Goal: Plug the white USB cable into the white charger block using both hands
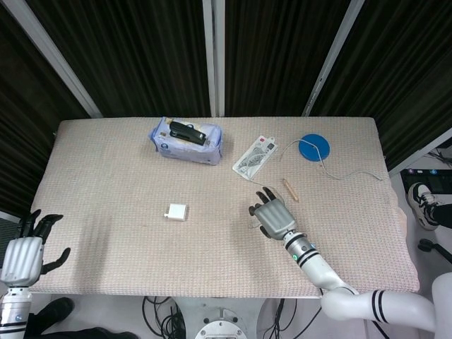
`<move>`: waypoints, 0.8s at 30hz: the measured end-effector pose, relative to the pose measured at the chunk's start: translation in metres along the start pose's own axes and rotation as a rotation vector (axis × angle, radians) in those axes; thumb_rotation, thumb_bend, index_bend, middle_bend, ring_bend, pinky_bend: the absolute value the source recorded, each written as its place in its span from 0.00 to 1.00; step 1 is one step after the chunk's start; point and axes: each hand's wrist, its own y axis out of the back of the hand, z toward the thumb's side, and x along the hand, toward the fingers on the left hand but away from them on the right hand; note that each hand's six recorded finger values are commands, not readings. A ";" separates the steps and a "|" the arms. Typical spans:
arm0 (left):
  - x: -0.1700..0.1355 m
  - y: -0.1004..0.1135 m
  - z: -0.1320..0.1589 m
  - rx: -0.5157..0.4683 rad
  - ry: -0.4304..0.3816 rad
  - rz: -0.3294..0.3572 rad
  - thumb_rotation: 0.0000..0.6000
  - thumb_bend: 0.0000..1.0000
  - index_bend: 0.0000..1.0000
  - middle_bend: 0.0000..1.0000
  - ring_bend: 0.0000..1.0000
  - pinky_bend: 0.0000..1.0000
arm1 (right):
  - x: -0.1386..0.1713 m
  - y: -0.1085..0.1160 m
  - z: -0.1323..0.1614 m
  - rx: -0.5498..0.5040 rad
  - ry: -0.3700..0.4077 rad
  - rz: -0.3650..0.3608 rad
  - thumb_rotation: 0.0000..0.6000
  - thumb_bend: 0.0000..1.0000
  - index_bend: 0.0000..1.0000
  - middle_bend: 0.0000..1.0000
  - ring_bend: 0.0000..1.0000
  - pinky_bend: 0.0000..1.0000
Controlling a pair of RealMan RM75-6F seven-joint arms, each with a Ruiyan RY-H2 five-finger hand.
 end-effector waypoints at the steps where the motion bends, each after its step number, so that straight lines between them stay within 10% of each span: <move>1: 0.000 -0.001 -0.001 -0.002 0.003 -0.003 1.00 0.24 0.20 0.17 0.00 0.00 | -0.003 -0.003 0.003 0.009 0.003 0.004 1.00 0.29 0.40 0.43 0.09 0.05; 24: 0.002 -0.005 -0.003 -0.016 0.005 -0.015 1.00 0.24 0.20 0.16 0.00 0.00 | -0.018 -0.025 0.009 0.032 0.003 0.024 1.00 0.31 0.46 0.48 0.13 0.05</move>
